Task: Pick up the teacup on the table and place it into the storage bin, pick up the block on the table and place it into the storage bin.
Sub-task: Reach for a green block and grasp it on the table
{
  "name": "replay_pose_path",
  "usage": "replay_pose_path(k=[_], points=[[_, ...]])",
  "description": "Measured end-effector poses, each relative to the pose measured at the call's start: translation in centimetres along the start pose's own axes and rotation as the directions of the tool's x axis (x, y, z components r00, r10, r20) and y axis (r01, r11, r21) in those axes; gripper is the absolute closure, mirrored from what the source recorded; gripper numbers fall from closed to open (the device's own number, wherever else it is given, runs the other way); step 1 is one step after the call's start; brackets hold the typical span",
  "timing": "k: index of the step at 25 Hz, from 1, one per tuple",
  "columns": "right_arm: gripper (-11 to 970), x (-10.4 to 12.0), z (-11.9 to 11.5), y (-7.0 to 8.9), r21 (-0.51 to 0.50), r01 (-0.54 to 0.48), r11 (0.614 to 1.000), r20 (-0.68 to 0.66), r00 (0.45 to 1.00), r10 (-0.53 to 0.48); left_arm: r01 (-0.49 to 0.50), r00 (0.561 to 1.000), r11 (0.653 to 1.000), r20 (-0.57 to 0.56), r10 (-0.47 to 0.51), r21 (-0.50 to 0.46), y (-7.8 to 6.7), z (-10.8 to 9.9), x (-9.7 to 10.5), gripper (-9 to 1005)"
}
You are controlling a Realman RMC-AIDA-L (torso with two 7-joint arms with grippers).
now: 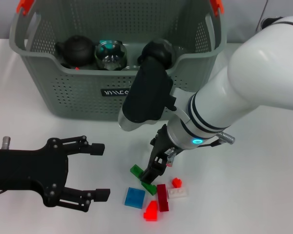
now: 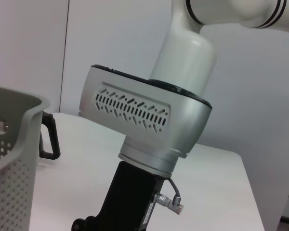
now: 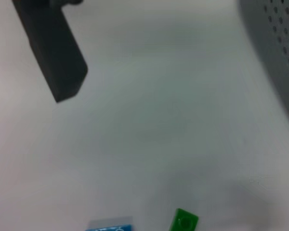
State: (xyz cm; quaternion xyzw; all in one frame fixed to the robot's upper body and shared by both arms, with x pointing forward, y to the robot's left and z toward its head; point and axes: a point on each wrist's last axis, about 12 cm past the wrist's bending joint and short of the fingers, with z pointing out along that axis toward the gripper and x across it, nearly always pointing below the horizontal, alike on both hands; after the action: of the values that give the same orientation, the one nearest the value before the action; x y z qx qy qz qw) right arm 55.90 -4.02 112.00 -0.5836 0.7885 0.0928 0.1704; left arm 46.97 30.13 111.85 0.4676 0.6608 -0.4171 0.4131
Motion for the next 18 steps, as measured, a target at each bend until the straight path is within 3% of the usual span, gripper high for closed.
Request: replay_pose_path(k=[6, 18], points=[[18, -0.6, -0.4, 0.3, -0.009, -0.029, 1.000, 0.006, 1.000, 0.029, -0.011, 1.000, 1.000, 0.003, 0.011, 0.006, 0.0, 0.2, -0.1, 52], [18, -1.5, -0.6, 0.5, -0.004, -0.195, 0.981, -0.001, 0.981, 0.195, -0.016, 1.000, 1.000, 0.005, 0.016, 0.016, 0.0, 0.3, -0.2, 53]])
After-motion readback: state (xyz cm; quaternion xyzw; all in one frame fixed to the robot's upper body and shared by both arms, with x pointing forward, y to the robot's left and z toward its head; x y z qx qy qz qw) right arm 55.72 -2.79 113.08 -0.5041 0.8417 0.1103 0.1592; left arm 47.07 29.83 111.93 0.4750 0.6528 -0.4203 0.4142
